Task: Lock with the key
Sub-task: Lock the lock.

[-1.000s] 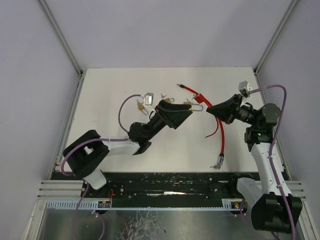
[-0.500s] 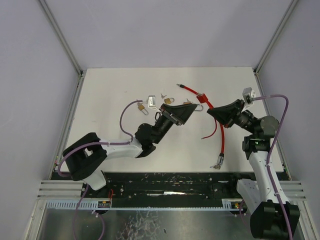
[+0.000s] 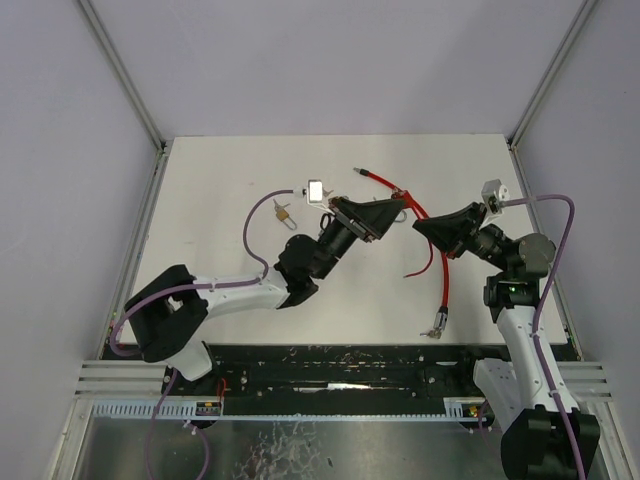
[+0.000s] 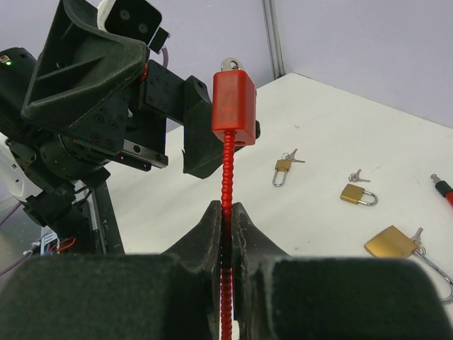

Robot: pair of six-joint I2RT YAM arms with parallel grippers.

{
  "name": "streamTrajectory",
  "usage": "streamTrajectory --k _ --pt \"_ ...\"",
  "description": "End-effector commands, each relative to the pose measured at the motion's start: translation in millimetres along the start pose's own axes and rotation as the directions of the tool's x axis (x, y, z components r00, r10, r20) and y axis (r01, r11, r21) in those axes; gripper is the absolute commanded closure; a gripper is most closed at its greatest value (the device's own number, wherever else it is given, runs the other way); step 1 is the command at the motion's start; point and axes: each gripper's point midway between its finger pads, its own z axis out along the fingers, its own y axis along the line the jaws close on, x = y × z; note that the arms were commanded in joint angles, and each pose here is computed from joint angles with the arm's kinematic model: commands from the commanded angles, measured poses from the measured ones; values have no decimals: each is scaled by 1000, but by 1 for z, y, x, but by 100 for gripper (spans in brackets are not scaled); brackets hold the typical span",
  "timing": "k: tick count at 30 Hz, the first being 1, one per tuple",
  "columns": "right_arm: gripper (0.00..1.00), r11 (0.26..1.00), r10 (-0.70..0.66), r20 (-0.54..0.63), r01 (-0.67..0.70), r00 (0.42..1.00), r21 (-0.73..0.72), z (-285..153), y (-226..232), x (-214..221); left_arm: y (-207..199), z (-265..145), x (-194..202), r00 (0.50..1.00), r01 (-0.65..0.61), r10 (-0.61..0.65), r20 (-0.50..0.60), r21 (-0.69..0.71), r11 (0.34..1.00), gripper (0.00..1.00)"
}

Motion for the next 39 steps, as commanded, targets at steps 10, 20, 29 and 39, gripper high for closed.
streamTrajectory --k 10,20,29,39 --pt "100 996 -90 7 90 996 5 1 2 -1 7 14 19 999 39 -42 -33 -74 997 25" --pt "100 995 -97 -4 97 995 6 0 2 3 11 17 18 1000 5 -7 -22 -90 996 36" --pt "100 996 -92 -13 92 996 9 1 0 6 16 19 19 1000 -23 21 -19 -96 995 43" --pt "100 995 -103 -28 104 994 12 0 -1 12 11 21 24 996 -86 84 -43 -51 995 77"
